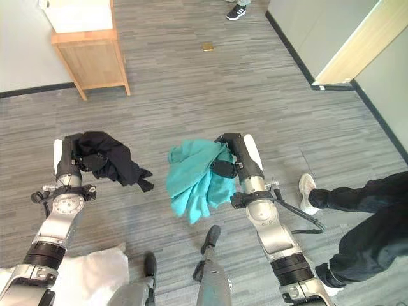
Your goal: Pick up bed clothes into laundry basket.
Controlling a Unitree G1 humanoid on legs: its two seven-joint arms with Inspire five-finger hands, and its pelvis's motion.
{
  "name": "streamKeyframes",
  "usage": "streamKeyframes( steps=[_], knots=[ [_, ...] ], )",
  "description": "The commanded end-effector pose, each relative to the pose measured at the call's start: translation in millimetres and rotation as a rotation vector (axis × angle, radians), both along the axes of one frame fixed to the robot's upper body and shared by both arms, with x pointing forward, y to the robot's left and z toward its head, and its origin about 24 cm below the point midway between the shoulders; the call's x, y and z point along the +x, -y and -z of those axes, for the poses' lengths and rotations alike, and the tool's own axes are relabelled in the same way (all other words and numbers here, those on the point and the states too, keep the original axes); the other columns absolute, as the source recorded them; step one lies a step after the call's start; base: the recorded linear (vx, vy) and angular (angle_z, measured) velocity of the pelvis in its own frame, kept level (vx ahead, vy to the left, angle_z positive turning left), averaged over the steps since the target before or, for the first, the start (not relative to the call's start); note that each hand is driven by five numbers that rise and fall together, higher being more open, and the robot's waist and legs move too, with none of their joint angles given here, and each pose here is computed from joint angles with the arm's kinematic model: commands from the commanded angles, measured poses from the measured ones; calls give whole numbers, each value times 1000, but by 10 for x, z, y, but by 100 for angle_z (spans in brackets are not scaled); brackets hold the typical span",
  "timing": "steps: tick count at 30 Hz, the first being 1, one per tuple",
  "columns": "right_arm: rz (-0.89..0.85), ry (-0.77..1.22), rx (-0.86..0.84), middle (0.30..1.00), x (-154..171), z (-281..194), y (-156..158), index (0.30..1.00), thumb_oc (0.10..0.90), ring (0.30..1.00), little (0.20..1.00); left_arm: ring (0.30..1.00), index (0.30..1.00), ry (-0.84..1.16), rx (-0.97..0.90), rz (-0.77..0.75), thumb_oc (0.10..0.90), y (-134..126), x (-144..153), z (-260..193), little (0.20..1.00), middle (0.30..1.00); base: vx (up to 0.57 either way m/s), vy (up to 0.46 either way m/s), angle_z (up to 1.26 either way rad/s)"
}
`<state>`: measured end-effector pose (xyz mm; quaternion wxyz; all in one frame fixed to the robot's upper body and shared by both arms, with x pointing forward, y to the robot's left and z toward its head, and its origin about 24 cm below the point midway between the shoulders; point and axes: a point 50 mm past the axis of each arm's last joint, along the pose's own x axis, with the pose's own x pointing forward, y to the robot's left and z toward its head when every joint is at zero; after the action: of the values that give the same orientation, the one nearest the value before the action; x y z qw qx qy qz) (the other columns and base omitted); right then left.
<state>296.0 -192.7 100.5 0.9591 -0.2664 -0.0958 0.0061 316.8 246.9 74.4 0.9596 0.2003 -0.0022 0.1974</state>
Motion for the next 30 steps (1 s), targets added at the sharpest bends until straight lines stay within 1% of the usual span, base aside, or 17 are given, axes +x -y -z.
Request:
streamKeyframes(
  steps=[1,4,8,12,16,18,20,22,25,28,30],
  knots=[
    [-67,222,-31,300,115,-496,-66,300,400,300,300,300,300,289,73,90,400,65,52,-598,300,300,551,-267,78],
    [-77,226,-43,300,122,-530,-57,300,400,300,300,300,300,297,58,81,400,26,-4,-592,300,300,476,-395,22],
    [-65,232,-45,300,126,-570,-28,300,400,300,300,300,300,310,27,72,400,65,12,-604,300,300,449,-199,-39],
    [-75,217,-59,300,74,-509,4,300,400,300,300,300,300,285,50,51,400,21,-52,-519,300,300,568,137,-38],
    [-48,199,-64,300,96,-460,46,300,400,300,300,300,300,253,70,39,400,-44,-140,-425,300,300,569,125,-48],
    [-73,172,-45,300,97,-386,-40,300,400,300,300,300,300,224,87,10,400,-144,-187,-383,300,300,670,123,-41],
    [-73,148,-29,300,74,-320,-49,300,400,300,300,300,300,217,136,-21,400,-270,-225,-433,300,300,480,166,-46],
    [-95,133,-12,300,96,-291,-160,300,400,300,300,300,300,222,157,-87,400,-416,-291,-464,300,300,323,210,-68],
    [-146,164,22,300,145,-391,-303,300,400,300,300,300,300,264,197,-150,400,-556,-262,-631,300,300,225,65,9],
    [-174,181,48,300,152,-451,-335,300,400,300,300,300,300,317,207,-154,400,-564,-226,-762,300,300,200,-121,41],
    [-154,189,55,300,144,-495,-227,300,400,300,300,300,300,353,206,-128,400,-527,-188,-858,300,300,378,-208,84]
  ],
)
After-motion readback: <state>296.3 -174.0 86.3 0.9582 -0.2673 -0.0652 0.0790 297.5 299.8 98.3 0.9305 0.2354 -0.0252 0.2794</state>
